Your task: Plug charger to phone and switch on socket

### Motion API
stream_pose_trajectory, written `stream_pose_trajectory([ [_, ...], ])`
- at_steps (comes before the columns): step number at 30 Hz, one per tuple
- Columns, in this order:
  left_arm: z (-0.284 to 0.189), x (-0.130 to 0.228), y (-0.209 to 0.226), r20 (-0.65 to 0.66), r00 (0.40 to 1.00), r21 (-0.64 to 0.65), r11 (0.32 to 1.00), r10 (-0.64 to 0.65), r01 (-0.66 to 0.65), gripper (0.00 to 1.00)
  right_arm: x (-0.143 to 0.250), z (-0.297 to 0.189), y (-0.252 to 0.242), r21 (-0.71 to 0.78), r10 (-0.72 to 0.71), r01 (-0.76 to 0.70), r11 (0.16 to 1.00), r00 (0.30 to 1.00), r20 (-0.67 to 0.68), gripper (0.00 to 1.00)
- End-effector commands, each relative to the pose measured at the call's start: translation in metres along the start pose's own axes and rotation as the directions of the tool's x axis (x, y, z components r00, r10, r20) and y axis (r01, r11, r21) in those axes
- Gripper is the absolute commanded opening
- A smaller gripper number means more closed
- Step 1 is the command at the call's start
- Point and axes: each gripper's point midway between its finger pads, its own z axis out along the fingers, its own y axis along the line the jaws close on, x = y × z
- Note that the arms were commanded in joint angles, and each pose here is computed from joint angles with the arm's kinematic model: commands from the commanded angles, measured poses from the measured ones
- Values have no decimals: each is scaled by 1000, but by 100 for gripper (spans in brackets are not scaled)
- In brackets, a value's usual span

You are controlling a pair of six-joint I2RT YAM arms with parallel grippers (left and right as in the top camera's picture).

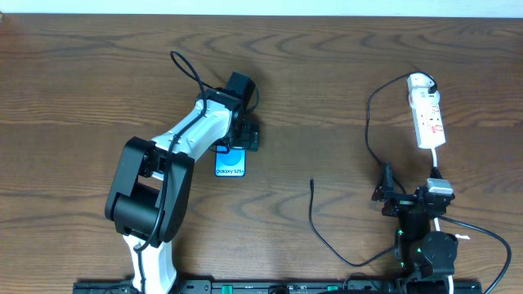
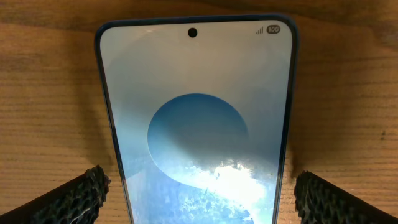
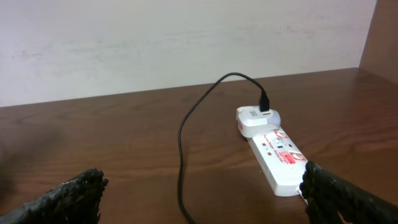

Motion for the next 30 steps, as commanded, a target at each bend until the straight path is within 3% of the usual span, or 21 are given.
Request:
stream_pose_trajectory([
  [1,8,5,6,-20,1000,-25,1000,-11,11,98,0,0,1,-6,-13,13,1000,1000,3,99],
  [30,15,11,7,-22,1000,-25,1000,-9,9,98,0,0,1,-6,-13,13,1000,1000,3,99],
])
